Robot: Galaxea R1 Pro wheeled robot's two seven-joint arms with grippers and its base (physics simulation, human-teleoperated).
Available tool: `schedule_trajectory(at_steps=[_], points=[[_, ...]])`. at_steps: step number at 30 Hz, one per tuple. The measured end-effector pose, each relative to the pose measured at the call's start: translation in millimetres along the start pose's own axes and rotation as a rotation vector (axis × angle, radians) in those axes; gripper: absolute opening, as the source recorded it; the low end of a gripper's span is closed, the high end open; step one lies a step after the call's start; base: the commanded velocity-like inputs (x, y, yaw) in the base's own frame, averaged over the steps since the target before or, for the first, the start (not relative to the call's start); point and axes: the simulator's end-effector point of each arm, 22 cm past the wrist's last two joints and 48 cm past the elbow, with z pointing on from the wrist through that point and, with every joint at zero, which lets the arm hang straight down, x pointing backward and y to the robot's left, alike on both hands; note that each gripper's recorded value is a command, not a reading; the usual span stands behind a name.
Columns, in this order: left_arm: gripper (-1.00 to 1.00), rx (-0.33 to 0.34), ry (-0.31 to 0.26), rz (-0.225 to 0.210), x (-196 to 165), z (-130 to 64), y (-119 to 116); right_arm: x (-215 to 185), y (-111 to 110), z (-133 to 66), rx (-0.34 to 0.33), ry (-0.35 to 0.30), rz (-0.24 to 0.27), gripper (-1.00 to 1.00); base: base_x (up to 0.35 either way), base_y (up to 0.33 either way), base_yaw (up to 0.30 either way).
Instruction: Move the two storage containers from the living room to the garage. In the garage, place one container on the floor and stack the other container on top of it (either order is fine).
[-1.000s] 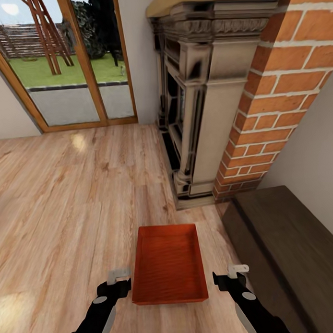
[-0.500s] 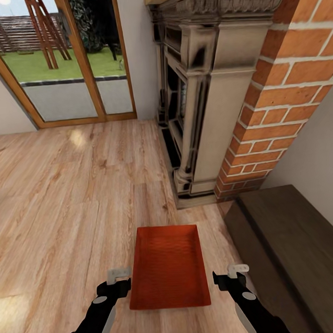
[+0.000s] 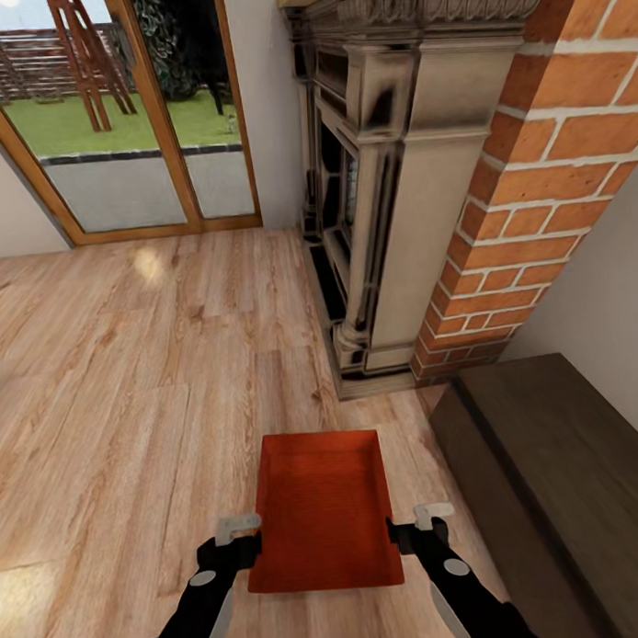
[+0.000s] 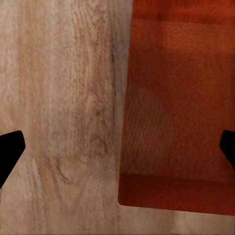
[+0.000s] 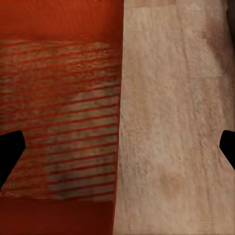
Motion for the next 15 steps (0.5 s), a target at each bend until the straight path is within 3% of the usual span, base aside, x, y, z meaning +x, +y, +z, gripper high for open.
schedule_trajectory(at_steps=[15], points=[[1.00,-0.013,-0.068,-0.010,-10,6.8,9,-9,8,4.7,-0.015,-0.076,-0.012,1.00,0.000,0.000,0.000]])
